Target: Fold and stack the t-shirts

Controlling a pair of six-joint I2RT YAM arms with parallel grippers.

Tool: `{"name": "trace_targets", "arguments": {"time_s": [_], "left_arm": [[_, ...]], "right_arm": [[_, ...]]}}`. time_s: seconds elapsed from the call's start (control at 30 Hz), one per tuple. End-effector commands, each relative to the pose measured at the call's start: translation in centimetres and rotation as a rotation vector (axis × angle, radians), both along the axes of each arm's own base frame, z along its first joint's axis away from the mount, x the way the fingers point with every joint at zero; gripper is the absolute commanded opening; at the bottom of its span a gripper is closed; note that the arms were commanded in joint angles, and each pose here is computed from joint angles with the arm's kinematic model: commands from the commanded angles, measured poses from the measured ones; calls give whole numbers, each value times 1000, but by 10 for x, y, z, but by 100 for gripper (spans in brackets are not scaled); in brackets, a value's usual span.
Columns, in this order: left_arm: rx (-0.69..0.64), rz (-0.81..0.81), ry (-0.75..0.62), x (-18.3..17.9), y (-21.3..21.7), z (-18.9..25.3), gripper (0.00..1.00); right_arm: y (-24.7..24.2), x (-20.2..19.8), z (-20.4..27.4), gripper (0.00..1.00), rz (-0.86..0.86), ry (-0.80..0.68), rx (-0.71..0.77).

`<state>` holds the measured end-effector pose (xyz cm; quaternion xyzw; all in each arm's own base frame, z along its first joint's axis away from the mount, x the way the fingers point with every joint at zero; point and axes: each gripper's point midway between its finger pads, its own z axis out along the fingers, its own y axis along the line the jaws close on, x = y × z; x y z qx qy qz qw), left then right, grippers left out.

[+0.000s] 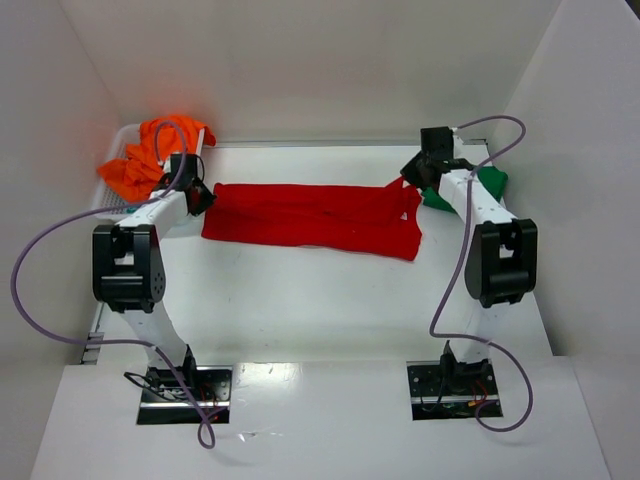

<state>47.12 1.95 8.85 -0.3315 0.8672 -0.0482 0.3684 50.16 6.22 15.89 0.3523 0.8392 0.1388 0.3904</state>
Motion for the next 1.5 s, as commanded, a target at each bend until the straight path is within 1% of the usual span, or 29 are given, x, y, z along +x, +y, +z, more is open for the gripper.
{"name": "trace_targets", "arguments": {"time_s": [0.0,0.03,0.13,0.17,0.23,0.27,0.4,0.5,0.67,0.77,0.93,0.97,1.1,1.13,1.17,1.23,1.3,1.33,1.37,1.4,1.43,1.47], "left_arm": [[38,12,-31,14,8,4,0],[39,12,-40,16,8,8,0],[44,18,-15,16,10,-4,0],[38,24,-6,16,9,-8,0],[47,32,4,15,12,-13,0],[47,32,4,15,12,-13,0],[69,53,5,16,17,-15,0],[69,45,-4,22,13,-13,0],[85,72,-5,24,18,-13,0],[86,85,-7,24,19,-13,0],[93,93,-17,29,21,-9,0],[100,86,-6,28,22,-14,0],[106,93,-27,34,23,-5,0],[106,93,-29,35,23,-3,5],[106,94,-41,39,24,2,8],[106,94,-32,38,24,-2,14],[106,94,-32,39,24,0,34],[106,94,-32,39,24,0,38],[98,86,-32,39,22,0,39],[92,80,-33,39,20,0,45],[88,64,-42,42,18,1,49],[65,41,-67,45,12,8,52]], "right_arm": [[0,21,2,0,13,-46,-5],[2,21,-7,0,23,-26,1],[4,23,-17,0,24,-18,13],[4,24,-32,0,24,3,11],[6,28,-38,0,31,7,17],[7,28,-49,0,30,30,15],[9,39,-58,0,45,33,15],[10,48,-57,0,51,16,10],[8,58,-61,0,55,11,-11],[-1,64,-53,0,37,-8,-9],[-3,76,-36,0,43,-52,-29],[-3,79,-38,0,43,-51,-29],[-8,79,-41,0,40,-40,-37],[-8,79,-41,0,40,-40,-37],[-7,79,-41,0,47,-40,-31],[-7,79,-41,0,53,-39,-38],[-5,79,-41,0,60,-39,-32],[-2,78,-41,3,80,-39,-29],[-5,78,-47,9,84,-28,-18],[-2,78,-47,15,96,-28,-8],[2,77,-51,26,112,-18,5],[3,74,-53,32,130,-8,4]]}}
